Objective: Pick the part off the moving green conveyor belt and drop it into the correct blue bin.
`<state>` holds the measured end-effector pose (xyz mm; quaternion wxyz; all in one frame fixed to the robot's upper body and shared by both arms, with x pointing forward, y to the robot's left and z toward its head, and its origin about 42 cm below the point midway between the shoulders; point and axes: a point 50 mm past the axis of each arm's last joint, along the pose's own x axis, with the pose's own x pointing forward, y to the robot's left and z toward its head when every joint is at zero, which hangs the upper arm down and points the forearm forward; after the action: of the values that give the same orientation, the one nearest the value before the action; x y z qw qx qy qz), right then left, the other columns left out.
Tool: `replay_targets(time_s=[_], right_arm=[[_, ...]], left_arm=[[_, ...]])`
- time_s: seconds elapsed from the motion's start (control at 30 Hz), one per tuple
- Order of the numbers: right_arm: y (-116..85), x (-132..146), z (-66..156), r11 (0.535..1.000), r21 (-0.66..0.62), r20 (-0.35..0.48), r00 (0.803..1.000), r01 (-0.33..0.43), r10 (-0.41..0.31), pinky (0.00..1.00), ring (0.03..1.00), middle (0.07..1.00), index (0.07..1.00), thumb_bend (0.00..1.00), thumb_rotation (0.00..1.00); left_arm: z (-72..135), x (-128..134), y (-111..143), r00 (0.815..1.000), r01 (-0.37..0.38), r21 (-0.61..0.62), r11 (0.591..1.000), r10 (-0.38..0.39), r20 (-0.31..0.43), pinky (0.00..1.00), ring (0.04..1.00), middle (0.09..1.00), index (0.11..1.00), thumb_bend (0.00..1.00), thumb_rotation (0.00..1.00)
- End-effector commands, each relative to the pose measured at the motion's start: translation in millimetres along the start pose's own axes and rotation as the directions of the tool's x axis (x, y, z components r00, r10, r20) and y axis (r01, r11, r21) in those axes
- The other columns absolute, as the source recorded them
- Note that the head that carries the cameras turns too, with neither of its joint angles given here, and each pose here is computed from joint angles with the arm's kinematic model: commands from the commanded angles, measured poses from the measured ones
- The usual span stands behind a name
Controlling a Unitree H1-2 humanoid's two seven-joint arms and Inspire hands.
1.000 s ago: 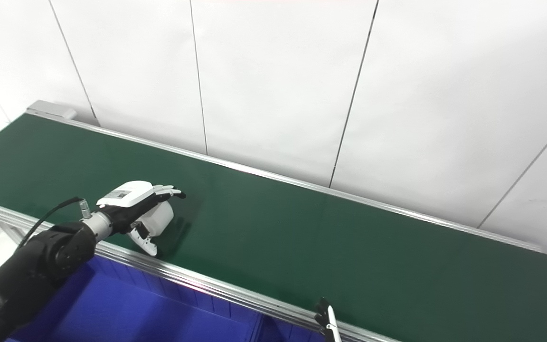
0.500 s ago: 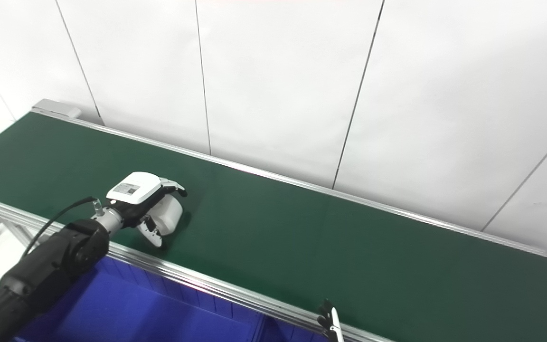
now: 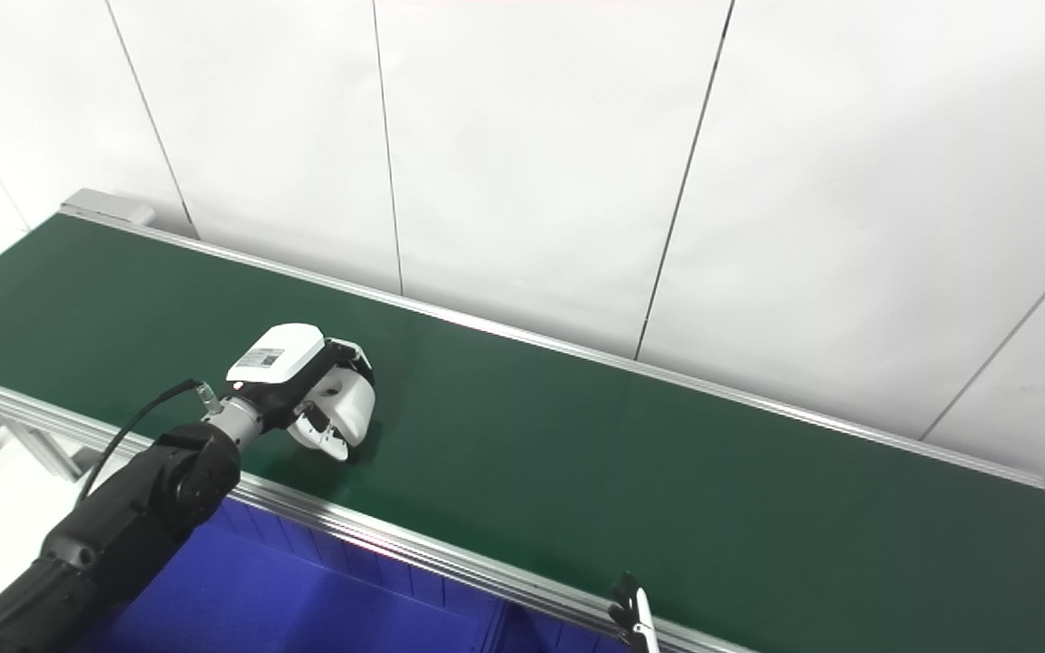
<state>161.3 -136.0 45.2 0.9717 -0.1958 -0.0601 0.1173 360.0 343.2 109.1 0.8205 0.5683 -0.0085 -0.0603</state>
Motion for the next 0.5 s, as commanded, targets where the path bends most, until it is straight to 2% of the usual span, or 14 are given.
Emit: replay_targets(time_s=[0.0,0.1,0.23,0.4,0.47], right_arm=[[0,2,13,1.000,0.026,0.067,0.998,0.018,-0.020,0.84,0.883,0.926,0.984,0.61,0.39],[0,1,16,0.999,0.032,0.066,0.998,0.020,-0.022,0.83,0.883,0.926,0.984,0.61,0.38],[-1,0,22,0.999,0.041,0.058,0.998,0.024,-0.026,0.84,0.889,0.927,0.984,0.61,0.39],[-5,-1,28,0.999,0.031,0.065,0.997,0.027,-0.029,0.83,0.882,0.923,0.979,0.62,0.38],[-7,-2,29,0.999,0.025,0.070,0.997,0.031,-0.033,0.83,0.872,0.916,0.972,0.64,0.38]], left_arm=[[4,-3,23,0.995,-0.091,-0.009,0.996,0.091,0.048,0.35,0.378,0.460,0.550,0.49,0.00],[11,-16,28,0.988,-0.120,-0.065,0.991,0.126,0.094,0.37,0.376,0.467,0.554,0.49,0.00],[27,-45,32,0.969,-0.152,-0.155,0.976,0.178,0.170,0.40,0.390,0.478,0.552,0.49,0.00],[46,-85,26,0.948,-0.115,-0.242,0.963,0.179,0.264,0.40,0.390,0.490,0.550,0.49,0.00],[53,-99,18,0.952,-0.061,-0.267,0.962,0.137,0.274,0.43,0.409,0.503,0.532,0.49,0.00]])
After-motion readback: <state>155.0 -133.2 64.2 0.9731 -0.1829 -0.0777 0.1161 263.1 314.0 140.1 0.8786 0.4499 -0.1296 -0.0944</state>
